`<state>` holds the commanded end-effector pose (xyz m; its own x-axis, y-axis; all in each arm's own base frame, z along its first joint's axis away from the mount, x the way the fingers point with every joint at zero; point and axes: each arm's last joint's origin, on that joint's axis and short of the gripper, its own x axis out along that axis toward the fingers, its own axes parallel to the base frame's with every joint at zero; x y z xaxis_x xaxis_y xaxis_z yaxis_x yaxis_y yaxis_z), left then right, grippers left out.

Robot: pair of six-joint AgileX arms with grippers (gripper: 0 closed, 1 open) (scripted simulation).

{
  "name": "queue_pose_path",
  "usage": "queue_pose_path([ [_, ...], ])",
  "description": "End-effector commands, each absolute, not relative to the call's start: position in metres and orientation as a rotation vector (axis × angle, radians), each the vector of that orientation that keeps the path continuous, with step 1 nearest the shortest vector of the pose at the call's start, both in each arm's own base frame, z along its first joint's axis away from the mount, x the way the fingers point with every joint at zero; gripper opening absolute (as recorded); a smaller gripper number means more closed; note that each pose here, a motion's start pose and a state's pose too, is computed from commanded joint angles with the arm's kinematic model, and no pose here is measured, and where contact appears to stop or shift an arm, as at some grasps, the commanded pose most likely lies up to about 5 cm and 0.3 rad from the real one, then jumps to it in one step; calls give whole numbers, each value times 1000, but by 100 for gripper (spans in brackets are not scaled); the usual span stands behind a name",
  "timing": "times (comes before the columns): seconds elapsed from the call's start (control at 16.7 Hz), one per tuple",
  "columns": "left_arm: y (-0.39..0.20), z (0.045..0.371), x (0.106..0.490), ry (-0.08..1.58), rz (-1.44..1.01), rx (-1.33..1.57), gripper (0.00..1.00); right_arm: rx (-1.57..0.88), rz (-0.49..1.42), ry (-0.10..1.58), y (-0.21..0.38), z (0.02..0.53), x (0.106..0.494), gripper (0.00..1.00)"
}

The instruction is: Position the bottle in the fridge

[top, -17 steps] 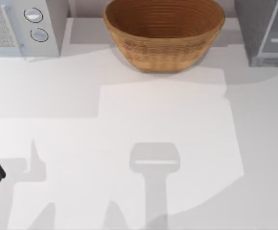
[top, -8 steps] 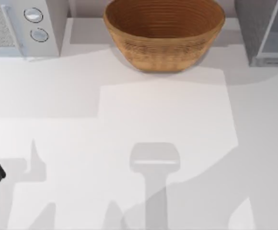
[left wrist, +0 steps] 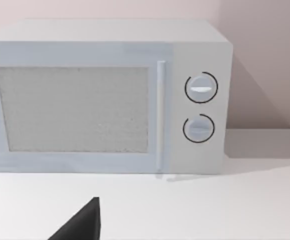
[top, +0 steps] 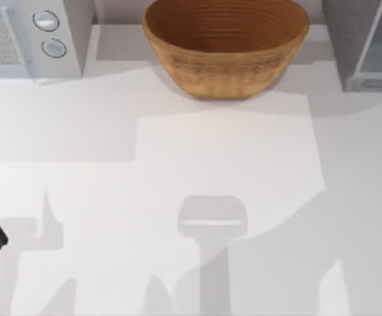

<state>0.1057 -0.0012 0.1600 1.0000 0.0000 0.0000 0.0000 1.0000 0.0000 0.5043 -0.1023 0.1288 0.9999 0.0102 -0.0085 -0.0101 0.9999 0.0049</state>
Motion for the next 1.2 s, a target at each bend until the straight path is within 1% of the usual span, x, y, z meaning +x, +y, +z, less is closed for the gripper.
queue_pose_path([
  [0.06,-1,160,106,0,0,0,100,5,10,9,-102,129,504,1],
  [0.84,-1,160,106,0,0,0,100,5,10,9,-102,129,504,98],
  [0.9,-1,160,106,0,0,0,100,5,10,9,-102,129,504,100],
  [1.2,-1,160,106,0,0,0,100,5,10,9,-102,129,504,100],
])
